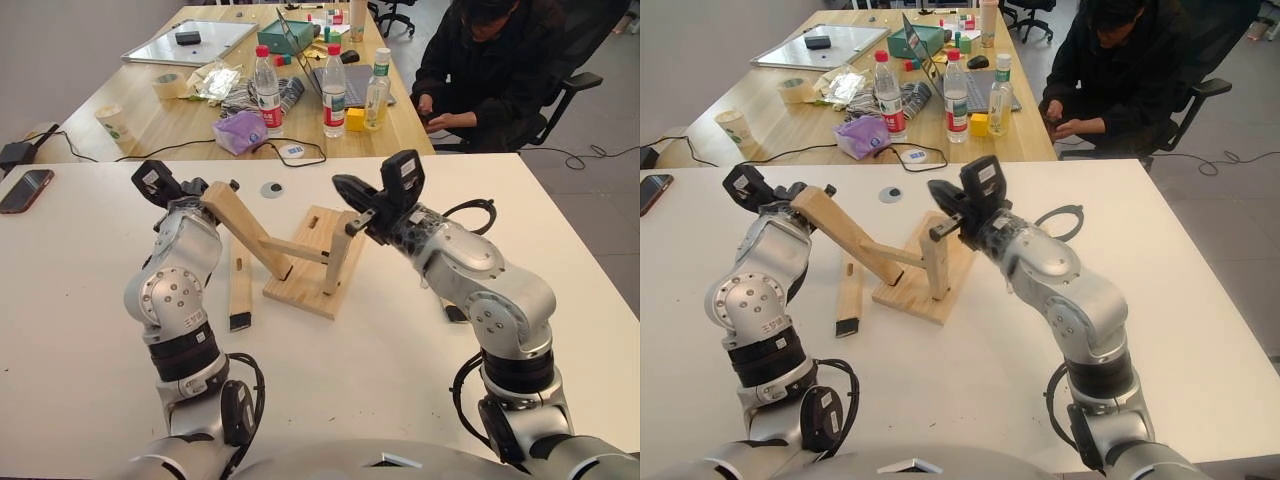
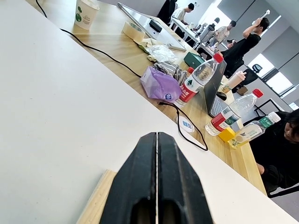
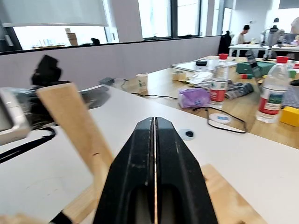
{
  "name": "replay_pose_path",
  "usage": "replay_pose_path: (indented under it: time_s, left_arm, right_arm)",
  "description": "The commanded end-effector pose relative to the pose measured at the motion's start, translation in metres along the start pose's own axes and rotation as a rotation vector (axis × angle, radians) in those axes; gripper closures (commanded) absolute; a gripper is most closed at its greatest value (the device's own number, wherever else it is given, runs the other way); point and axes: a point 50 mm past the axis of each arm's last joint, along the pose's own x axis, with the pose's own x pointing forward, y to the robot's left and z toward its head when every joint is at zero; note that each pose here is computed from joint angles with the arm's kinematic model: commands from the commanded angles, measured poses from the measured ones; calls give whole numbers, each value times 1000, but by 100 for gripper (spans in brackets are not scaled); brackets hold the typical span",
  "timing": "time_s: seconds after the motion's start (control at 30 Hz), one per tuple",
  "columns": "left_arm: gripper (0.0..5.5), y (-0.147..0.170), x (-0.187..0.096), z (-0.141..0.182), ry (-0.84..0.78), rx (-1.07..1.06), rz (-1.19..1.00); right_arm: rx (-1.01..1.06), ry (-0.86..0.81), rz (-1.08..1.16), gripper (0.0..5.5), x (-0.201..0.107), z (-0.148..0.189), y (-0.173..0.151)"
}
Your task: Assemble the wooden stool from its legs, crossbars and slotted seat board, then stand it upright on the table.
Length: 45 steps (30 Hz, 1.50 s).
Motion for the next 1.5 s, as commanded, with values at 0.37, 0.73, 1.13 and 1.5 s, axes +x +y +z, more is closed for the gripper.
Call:
replay_pose_path:
  time_s: [0.37,0.73,1.13,1.5]
  left_arm:
    - [550,-52,21,-7,14,174,-301]
    - [550,24,13,44,-147,312,-168]
    - [550,25,-56,-24,654,757,-614]
    - [550,9,-54,-88,798,651,-671]
  right_arm:
    - [20,100,-25,547,11,-4,-15]
    - [178,-129,-150,547,-5,44,-77]
    - [-318,457,-200,547,16,-77,-154]
    - [-427,581,-40,547,33,-118,-140]
